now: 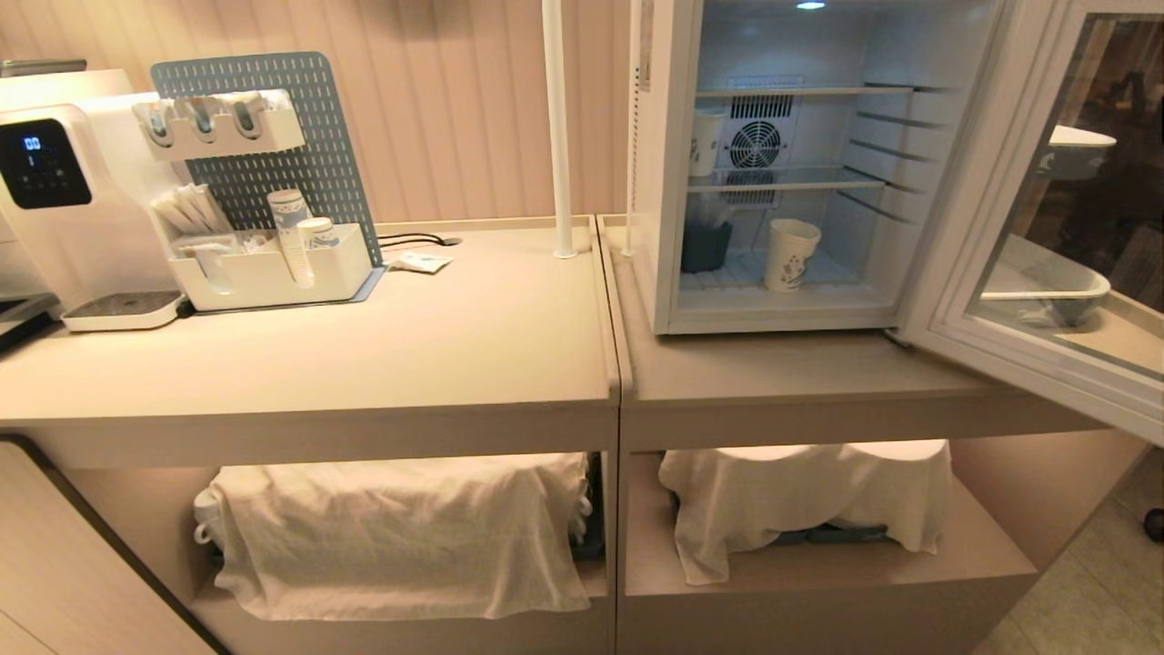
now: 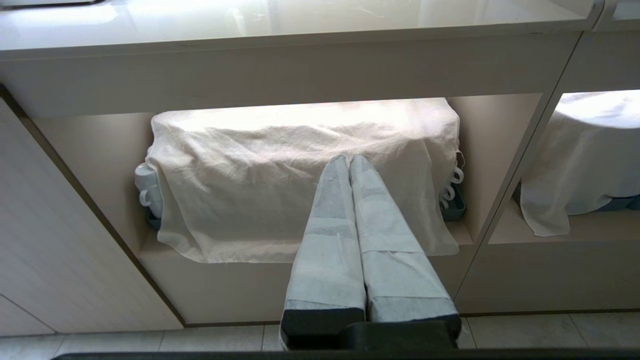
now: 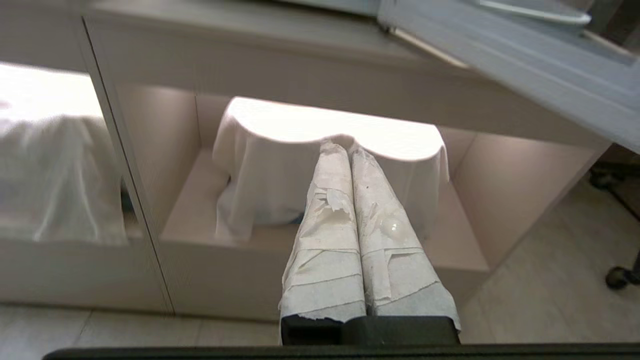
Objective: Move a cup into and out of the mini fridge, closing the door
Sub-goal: Close the freezer door
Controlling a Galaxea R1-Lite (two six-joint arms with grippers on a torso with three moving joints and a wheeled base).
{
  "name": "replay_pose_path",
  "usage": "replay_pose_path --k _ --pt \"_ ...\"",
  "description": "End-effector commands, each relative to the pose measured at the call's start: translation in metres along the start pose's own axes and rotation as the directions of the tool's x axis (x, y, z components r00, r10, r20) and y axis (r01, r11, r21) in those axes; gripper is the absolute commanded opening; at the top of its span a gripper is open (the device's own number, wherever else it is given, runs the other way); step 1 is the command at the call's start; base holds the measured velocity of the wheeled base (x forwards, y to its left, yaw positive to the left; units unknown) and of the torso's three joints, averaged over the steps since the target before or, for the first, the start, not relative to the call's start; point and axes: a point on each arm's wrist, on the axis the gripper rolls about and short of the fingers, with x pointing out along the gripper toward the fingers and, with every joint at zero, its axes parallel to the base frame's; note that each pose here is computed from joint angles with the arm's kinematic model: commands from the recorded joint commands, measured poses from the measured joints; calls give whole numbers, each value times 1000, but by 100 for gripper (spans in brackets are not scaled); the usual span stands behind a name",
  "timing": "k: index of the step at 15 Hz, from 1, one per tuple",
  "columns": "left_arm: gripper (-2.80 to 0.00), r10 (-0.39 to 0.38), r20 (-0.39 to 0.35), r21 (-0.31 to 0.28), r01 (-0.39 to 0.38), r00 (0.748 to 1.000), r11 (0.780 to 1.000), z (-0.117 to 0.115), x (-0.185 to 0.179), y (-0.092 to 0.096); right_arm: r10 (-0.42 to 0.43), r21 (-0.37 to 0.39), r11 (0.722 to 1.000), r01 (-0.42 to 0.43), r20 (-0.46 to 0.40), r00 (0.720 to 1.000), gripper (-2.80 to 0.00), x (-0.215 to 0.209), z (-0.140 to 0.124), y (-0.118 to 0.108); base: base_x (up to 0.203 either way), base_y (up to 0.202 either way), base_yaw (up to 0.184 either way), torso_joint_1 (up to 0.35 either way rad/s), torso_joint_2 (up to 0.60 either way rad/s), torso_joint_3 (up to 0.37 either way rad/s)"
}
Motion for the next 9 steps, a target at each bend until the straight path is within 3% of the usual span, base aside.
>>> replay_pose_path --k 1,4,6,9 --pt "-280 1 1 0 -1 1000 1000 0 0 0 -9 26 1000 7 61 998 -280 -5 -1 0 0 0 0 0 0 0" --pt "-280 -1 0 -1 1 1000 1000 0 0 0 -23 29 999 22 60 998 -280 -5 0 0 0 0 0 0 0 0" --pt "-280 0 1 1 0 1000 1000 0 0 0 -7 119 993 2 42 999 -280 -5 -3 1 0 0 0 0 0 0" --pt "-280 0 1 -2 0 1000 1000 0 0 0 -2 124 992 1 0 1000 -280 -5 -7 1 0 0 0 0 0 0"
